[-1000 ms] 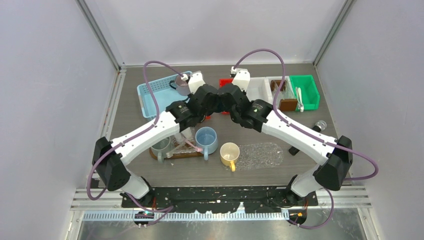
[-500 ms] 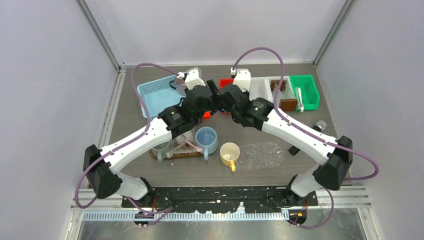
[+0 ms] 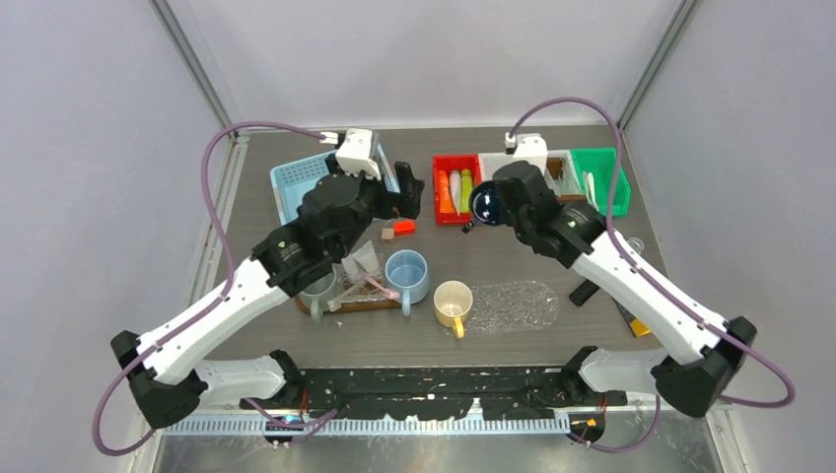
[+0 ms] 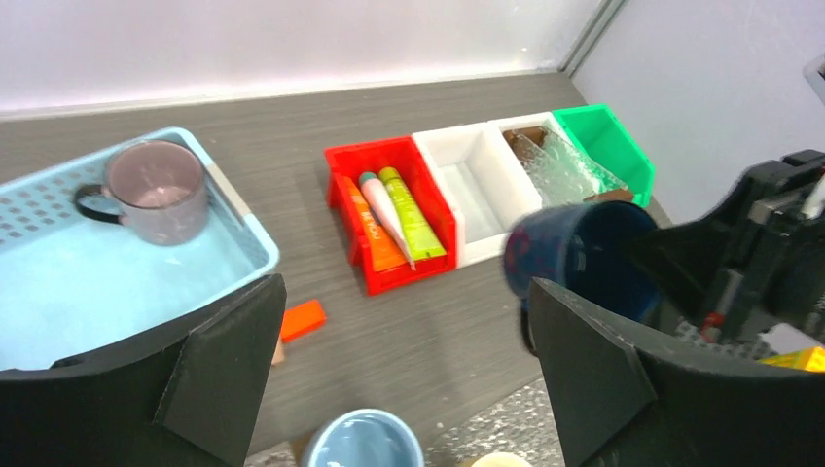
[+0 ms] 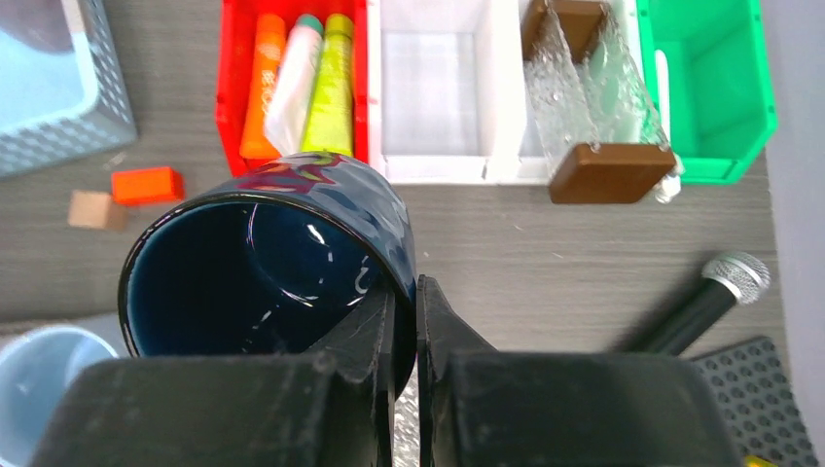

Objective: Prepare toiletry sets of a toothbrush and toothpaste on the tray
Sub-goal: Pick up the cup from the storage box, then place the cup on the tray.

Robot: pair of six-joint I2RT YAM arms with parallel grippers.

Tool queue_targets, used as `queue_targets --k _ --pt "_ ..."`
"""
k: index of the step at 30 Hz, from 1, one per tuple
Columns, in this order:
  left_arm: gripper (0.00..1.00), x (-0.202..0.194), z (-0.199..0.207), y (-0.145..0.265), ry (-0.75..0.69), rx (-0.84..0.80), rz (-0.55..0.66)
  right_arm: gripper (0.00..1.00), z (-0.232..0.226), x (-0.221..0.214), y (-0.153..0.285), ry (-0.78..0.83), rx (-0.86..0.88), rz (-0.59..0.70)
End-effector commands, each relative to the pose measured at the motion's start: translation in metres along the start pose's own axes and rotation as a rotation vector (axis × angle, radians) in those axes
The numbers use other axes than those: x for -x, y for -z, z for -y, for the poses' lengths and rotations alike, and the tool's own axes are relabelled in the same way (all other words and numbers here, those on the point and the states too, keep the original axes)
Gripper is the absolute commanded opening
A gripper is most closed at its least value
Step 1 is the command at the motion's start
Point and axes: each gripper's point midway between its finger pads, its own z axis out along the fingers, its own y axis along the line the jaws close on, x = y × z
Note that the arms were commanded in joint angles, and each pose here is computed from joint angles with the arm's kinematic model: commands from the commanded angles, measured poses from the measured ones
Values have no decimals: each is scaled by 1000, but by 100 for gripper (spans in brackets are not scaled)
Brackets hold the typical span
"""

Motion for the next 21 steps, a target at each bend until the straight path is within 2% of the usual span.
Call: queue_targets --k 1,8,15,21 --pt "100 21 -24 25 -197 35 -6 0 11 -7 21 82 127 18" --pt "100 23 -76 53 -280 104 -87 0 20 -47 48 328 324 6" --pt "100 14 -128 67 -291 188 -135 0 18 -100 47 488 452 -146" --pt "100 0 -144 67 -342 224 -113 0 10 -139 36 557 530 -238"
